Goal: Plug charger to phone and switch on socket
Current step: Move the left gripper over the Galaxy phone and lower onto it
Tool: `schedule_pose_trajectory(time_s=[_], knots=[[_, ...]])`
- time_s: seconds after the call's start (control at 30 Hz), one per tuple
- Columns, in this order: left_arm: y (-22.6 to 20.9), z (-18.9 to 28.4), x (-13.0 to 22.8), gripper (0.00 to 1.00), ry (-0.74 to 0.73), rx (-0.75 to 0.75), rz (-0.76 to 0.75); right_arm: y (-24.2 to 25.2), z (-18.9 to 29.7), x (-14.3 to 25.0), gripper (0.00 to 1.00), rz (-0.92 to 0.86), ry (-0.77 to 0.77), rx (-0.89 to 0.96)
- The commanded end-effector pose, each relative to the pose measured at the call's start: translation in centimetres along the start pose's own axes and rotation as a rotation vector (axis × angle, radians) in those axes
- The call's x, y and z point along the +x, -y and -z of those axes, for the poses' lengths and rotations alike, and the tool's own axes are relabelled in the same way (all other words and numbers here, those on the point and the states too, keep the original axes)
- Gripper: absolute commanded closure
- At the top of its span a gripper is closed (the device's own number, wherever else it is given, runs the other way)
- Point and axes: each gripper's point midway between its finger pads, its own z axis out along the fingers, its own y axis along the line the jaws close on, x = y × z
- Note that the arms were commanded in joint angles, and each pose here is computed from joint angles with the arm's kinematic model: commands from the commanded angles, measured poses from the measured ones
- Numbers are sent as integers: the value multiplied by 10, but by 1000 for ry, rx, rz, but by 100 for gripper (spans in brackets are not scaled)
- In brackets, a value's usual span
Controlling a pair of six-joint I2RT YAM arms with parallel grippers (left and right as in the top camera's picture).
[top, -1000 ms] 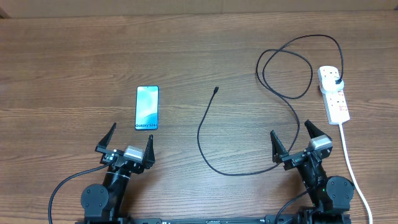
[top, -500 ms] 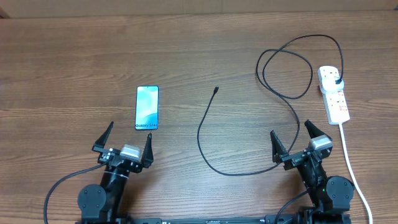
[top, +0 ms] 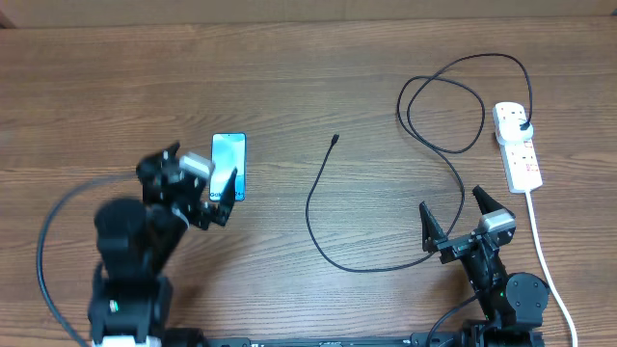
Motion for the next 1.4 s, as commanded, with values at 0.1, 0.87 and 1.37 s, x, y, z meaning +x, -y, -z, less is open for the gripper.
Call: schedule_pose_trajectory(time_s=[0.1,0.87,1.37], knots=[[-20,-26,-36,0,-126,57,60,0,0,1,0,3,5,1],[0,-64,2,1,-623,314,345,0,0,1,0,3,5,1],[-56,-96,7,0,-763,-16,540,0,0,1,0,3,5,1]])
